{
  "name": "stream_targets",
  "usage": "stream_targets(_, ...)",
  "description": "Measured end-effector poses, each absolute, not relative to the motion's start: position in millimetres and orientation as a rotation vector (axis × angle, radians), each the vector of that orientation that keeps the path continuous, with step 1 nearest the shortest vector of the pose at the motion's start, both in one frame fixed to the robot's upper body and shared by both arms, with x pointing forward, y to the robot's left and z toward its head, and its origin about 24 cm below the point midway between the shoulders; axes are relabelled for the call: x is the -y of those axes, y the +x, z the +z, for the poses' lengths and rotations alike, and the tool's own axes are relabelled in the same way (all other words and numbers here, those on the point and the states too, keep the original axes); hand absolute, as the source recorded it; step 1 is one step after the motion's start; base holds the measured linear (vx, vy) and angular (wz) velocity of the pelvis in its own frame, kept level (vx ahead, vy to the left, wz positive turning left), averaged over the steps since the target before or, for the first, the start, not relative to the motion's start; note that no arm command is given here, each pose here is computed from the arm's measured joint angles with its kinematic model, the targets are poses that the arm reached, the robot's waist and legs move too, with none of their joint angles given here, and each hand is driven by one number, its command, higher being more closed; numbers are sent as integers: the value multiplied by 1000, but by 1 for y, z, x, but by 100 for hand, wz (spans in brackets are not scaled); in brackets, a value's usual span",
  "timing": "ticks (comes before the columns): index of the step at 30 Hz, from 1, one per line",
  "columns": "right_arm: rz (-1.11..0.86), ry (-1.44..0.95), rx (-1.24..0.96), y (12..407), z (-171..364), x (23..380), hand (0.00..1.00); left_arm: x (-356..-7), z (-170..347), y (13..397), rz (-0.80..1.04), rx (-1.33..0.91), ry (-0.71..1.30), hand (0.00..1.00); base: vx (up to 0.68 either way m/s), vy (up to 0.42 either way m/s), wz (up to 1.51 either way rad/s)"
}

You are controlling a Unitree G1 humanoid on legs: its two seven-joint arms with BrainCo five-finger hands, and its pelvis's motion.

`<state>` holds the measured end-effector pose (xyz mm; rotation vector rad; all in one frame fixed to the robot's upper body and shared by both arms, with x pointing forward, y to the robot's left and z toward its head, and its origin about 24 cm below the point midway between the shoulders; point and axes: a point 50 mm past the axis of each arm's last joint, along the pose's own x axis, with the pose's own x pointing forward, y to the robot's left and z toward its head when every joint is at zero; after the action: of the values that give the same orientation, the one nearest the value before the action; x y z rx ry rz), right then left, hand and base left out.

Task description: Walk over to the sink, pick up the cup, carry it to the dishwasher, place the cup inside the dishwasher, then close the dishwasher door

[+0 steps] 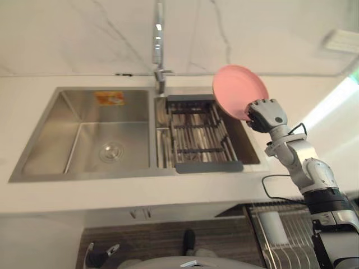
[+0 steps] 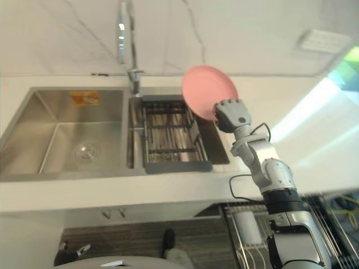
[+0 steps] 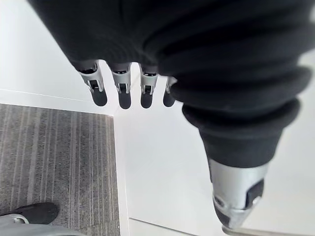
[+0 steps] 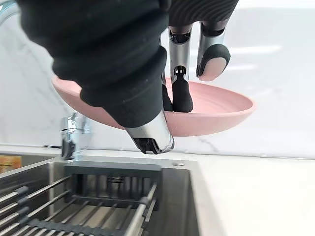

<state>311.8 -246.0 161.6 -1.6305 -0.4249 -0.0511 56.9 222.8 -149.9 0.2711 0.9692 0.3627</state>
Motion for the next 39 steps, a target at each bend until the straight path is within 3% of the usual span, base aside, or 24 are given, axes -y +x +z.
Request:
stream_targets(8, -96, -1607, 475, 314, 165, 239, 100, -238, -144, 61, 455, -946, 228, 0, -85, 6, -105)
stream_targets(12, -161, -1592, 526, 327, 185, 236, 100, -225, -147, 66, 453, -945, 171, 0, -220, -117, -112)
stream_targets(17, -94, -1595, 534, 329, 190, 233, 100, -231, -147, 66, 454, -961, 192, 0, -55, -323, -60)
stream_targets(24, -12, -1650, 343, 312, 165, 264, 100, -217, -155, 46, 415, -1034, 202, 0, -73, -137, -4)
stream_targets(31, 77, -1622, 256, 302, 136, 267, 100, -223, -153, 47, 403, -1027, 235, 0, -64, 36, 7)
stream_targets(39, 56, -1594, 199, 303, 126, 273, 100, -223, -147, 84, 363, -934, 231, 0, -98, 64, 7)
